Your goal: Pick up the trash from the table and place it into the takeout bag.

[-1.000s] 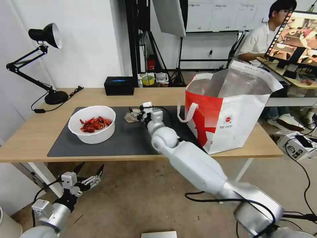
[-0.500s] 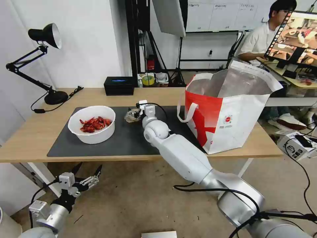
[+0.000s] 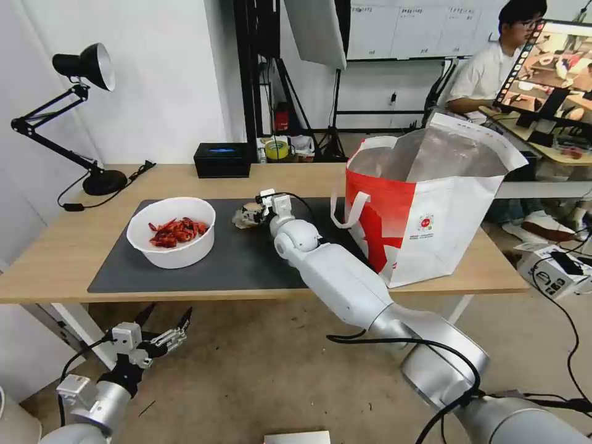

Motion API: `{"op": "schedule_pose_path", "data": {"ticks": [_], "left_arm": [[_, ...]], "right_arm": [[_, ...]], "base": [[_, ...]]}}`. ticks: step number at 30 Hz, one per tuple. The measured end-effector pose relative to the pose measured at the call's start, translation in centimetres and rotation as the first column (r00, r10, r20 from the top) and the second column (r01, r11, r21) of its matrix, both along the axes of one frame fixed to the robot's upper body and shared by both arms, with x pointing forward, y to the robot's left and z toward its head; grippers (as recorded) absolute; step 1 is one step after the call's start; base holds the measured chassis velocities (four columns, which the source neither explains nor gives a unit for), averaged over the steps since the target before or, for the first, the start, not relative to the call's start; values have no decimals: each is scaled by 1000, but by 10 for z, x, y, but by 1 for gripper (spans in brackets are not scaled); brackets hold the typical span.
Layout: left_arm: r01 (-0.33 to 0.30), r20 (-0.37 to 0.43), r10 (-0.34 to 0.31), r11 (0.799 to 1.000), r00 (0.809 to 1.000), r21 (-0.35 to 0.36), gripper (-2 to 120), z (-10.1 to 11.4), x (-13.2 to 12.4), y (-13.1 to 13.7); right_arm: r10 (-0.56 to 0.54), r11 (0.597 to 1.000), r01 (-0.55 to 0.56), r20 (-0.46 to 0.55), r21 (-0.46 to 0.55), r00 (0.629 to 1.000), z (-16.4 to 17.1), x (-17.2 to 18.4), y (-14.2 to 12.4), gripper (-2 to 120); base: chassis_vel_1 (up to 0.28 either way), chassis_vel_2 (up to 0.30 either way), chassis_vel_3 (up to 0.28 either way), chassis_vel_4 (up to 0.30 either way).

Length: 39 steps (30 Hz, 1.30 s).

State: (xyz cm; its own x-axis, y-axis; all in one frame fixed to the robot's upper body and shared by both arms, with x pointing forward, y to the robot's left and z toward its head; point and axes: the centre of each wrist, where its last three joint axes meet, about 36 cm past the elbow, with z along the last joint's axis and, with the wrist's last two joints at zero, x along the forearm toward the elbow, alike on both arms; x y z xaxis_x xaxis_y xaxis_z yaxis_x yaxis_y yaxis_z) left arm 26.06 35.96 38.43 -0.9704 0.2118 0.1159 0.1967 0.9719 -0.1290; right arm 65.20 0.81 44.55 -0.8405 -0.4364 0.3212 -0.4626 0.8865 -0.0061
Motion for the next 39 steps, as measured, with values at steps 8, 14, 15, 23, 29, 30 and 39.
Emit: {"op": "schedule_pose_path", "data": {"ticks": [8, 14, 15, 23, 29, 30, 39], "left_arm": [[0, 2, 0, 1000, 1000, -3, 100, -1, 0, -1], [-2, 4, 2, 1000, 1000, -3, 100, -1, 0, 0], [-2, 4, 2, 1000, 1000, -3, 100, -1, 0, 0], [1, 7, -1, 1000, 1000, -4, 100, 0, 0, -1], [1, 7, -1, 1000, 1000, -5, 100, 0, 0, -1], [1, 8, -1, 1000, 1000, -5, 100, 0, 0, -1], [0, 11, 0, 1000, 1000, -8, 100, 0, 1, -1]], "right_arm": [[44, 999, -43, 10, -34, 999, -7, 5, -3, 100], [72, 996, -71, 9, -50, 997, -9, 7, -3, 100], [72, 996, -71, 9, -50, 997, -9, 7, -3, 100], [99, 993, -98, 13, -64, 995, -10, 16, -9, 100], [129, 990, -128, 12, -59, 992, -16, 20, -15, 100], [135, 989, -134, 10, -58, 991, -17, 20, -15, 100], [157, 986, -156, 1, -58, 988, -20, 21, -16, 87]], "base": [[0, 0, 0, 0], [0, 0, 0, 0], [0, 0, 0, 0], [0, 0, 0, 0], [0, 0, 0, 0], [0, 0, 0, 0], [0, 0, 0, 0]]}}
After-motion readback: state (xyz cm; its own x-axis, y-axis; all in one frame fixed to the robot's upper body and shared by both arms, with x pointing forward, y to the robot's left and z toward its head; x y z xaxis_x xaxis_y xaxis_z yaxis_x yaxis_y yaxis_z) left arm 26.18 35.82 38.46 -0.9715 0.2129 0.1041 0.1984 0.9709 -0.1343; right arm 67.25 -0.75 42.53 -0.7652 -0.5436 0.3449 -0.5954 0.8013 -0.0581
